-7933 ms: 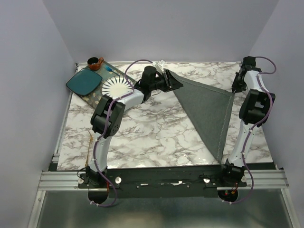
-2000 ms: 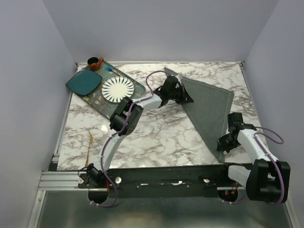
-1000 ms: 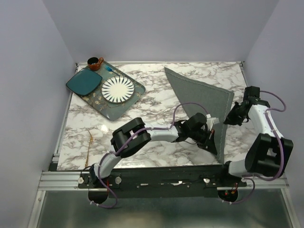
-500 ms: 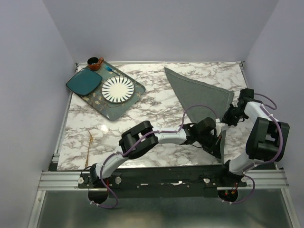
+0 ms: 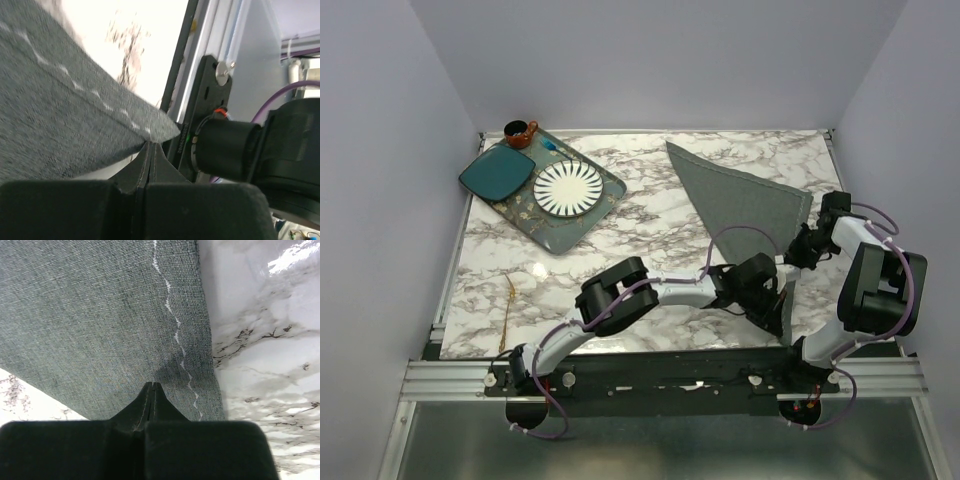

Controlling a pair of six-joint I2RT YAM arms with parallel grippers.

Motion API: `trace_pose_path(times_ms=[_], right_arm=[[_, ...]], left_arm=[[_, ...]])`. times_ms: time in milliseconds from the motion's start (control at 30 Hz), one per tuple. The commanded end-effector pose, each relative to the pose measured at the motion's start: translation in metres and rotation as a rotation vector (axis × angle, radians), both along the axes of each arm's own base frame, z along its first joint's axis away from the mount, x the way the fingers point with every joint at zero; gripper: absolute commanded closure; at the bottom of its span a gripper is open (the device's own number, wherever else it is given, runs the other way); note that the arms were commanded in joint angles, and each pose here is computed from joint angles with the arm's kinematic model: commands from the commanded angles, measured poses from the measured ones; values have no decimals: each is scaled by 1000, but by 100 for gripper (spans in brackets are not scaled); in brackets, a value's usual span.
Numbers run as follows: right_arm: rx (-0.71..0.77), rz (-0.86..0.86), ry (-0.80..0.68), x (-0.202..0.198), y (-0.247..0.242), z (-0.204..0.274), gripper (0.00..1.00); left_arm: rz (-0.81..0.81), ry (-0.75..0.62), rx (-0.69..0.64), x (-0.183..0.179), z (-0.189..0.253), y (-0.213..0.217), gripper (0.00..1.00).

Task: Fold the napkin, place the utensils inside, and roll it up
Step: Fold the napkin

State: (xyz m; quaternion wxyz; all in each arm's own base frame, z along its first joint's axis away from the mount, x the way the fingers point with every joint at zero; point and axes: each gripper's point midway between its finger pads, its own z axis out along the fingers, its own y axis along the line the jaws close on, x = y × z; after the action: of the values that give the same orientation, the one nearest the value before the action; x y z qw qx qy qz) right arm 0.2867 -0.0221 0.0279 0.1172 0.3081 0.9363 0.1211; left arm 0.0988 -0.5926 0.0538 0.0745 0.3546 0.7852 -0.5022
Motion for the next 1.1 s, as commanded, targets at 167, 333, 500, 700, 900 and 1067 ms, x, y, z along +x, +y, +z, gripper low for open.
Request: trace_pose_path(times_ms=[167, 333, 500, 700, 900, 1067], right_arm=[[12, -8, 9, 0, 1, -8, 99], [15, -3, -2, 3, 1, -5, 99], [14, 6, -7, 6, 0, -1, 99], [10, 10, 10, 3, -1, -5, 99], [23, 4, 12, 4, 1, -7, 99], [21, 7, 8, 5, 1, -7, 99]], left_arm=[[-7, -70, 63, -14, -21, 15, 100], [-14, -90, -22, -11, 29, 0, 100], [-19, -63, -63, -10, 38, -14, 100], [-10, -16, -33, -5, 10, -22, 100], [0, 16, 41, -12, -25, -1, 100], [-4, 8, 44, -14, -22, 8, 100]])
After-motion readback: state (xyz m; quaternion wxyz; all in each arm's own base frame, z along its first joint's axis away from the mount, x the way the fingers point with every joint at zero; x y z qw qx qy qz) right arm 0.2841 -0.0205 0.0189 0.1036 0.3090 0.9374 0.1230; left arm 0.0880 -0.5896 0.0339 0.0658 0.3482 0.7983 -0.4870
